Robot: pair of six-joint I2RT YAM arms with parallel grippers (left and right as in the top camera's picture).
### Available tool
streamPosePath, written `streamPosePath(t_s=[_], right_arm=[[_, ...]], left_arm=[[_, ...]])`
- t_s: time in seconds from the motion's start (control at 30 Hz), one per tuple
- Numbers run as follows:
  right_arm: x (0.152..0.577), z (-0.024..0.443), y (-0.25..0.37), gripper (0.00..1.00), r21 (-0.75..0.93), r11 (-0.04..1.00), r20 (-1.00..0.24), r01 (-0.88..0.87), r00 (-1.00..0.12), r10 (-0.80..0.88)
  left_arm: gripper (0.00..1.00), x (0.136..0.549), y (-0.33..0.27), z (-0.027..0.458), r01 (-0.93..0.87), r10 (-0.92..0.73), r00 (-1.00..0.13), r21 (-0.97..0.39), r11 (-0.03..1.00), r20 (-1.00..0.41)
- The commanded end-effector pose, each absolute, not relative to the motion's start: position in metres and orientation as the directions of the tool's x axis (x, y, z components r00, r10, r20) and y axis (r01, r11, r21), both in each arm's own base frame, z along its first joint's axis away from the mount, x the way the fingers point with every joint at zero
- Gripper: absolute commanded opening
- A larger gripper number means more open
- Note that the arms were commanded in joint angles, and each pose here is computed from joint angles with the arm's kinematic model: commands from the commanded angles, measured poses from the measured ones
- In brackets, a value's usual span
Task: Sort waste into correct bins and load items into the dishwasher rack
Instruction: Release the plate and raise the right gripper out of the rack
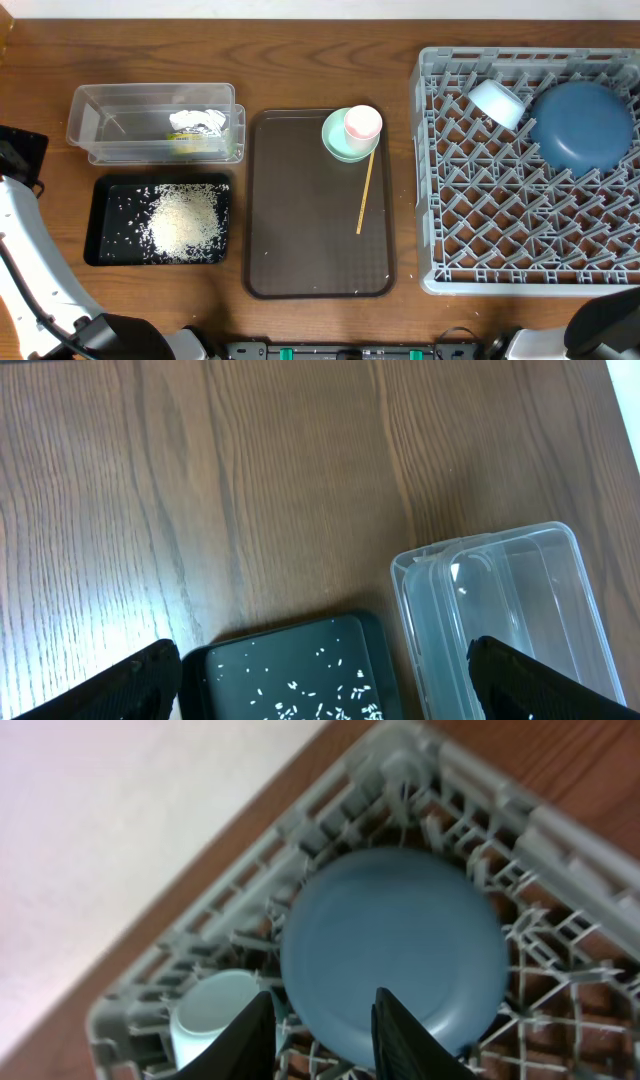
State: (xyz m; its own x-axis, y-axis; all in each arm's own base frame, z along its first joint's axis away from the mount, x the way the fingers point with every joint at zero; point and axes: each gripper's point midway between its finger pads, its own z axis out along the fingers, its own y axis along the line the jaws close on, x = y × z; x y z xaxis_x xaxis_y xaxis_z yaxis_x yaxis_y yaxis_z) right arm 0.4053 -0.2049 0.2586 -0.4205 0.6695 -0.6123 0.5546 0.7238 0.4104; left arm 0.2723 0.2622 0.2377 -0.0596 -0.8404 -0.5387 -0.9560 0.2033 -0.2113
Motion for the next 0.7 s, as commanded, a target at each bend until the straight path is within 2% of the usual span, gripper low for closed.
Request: streamPosePath(t_s=[0.0, 0.17, 0.23, 0.27, 0.33, 0.4, 0.47, 0.57, 0.67], right_arm=[[0.419, 0.242, -0.186, 0.30, 0.261, 0.786, -0.643, 0.560, -0.506, 0.574], [0.448, 0.237, -0.103, 0.41, 0.272, 0.882, -0.631, 0.384, -0.621, 0.465], [0.458, 0.240, -0.070, 0.76, 0.271, 0.910, -0.646, 0.313, -0.642, 0.413], [0.463, 0.242, -0.059, 0.85, 0.248, 0.921, -0.666, 0.299, -0.638, 0.387], [0.469, 0.244, -0.056, 0.89, 0.145, 0.928, -0.712, 0.344, -0.614, 0.339], [0.470, 0.246, -0.065, 0.84, 0.034, 0.894, -0.754, 0.447, -0.575, 0.316], [0.471, 0.245, -0.072, 0.63, -0.014, 0.857, -0.775, 0.515, -0.547, 0.316], [0.486, 0.231, -0.074, 0.38, -0.011, 0.853, -0.780, 0.521, -0.539, 0.319], [0.503, 0.205, -0.076, 0.19, 0.005, 0.861, -0.761, 0.509, -0.556, 0.334]], left_arm=[[0.94, 0.271, 0.264, 0.238, -0.958, -0.840, -0.055, -0.209, 0.197, -0.539], [0.94, 0.271, 0.264, 0.238, -0.958, -0.840, -0.055, -0.209, 0.197, -0.539], [0.94, 0.271, 0.264, 0.238, -0.958, -0.840, -0.055, -0.209, 0.197, -0.539], [0.94, 0.271, 0.264, 0.238, -0.958, -0.840, -0.055, -0.209, 0.197, -0.539], [0.94, 0.271, 0.264, 0.238, -0.958, -0.840, -0.055, -0.209, 0.197, -0.539], [0.94, 0.271, 0.264, 0.238, -0.958, -0.840, -0.055, -0.209, 0.197, -0.539], [0.94, 0.271, 0.264, 0.238, -0.958, -0.840, -0.055, -0.209, 0.197, -0.539], [0.94, 0.271, 0.264, 0.238, -0.958, -0.840, -0.055, -0.209, 0.197, -0.539], [0.94, 0.271, 0.264, 0.238, -0.958, -0.840, -0.055, -0.209, 0.197, -0.539]])
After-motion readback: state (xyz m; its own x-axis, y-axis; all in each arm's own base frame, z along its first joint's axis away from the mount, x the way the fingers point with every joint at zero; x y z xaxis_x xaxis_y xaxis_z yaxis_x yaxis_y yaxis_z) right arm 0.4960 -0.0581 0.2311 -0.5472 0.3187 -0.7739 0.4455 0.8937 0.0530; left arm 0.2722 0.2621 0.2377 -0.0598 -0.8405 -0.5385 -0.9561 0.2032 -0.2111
